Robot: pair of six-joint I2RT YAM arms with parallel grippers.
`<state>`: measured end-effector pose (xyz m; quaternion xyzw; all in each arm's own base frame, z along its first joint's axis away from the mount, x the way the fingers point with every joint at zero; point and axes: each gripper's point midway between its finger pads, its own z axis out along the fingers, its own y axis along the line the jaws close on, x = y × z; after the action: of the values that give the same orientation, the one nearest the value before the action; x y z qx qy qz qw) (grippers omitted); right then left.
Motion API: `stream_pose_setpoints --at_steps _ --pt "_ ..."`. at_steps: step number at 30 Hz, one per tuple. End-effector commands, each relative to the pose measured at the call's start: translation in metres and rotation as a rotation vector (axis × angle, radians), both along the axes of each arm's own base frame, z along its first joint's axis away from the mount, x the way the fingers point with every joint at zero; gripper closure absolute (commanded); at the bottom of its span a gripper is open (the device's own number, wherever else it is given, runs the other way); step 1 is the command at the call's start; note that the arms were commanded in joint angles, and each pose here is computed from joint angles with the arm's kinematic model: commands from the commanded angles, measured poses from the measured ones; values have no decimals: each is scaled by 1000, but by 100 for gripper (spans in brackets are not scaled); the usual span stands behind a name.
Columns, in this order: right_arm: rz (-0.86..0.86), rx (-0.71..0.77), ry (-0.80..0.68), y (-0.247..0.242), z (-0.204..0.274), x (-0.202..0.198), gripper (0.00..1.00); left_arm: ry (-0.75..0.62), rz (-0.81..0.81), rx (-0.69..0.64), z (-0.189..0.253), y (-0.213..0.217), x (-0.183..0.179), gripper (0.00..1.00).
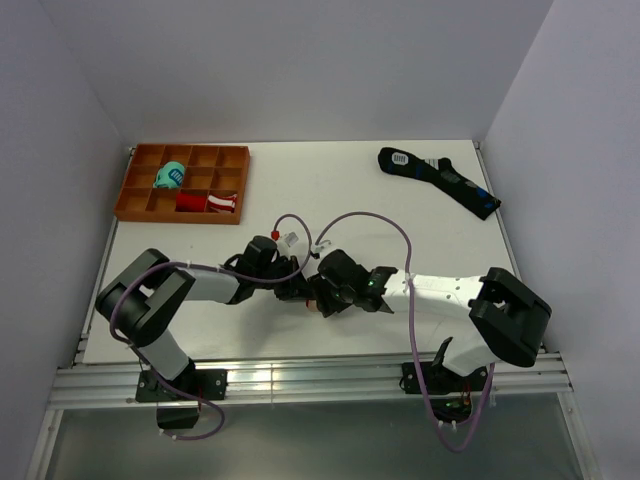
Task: Roll the socks
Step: Roll the sock at the center of the board, then pick up the sock at the center of the board.
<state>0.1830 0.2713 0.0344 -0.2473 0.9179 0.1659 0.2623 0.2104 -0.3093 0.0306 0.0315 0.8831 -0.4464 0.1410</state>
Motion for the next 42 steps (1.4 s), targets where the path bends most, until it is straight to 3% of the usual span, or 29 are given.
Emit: stream_pose_setpoints --at_steps 1,42 --pt "31 -48 96 -9 -19 -27 40 99 33 189 -49 33 -13 100" --pt "37 -234 89 -5 -49 -41 38 192 112 202 -58 48 16 100"
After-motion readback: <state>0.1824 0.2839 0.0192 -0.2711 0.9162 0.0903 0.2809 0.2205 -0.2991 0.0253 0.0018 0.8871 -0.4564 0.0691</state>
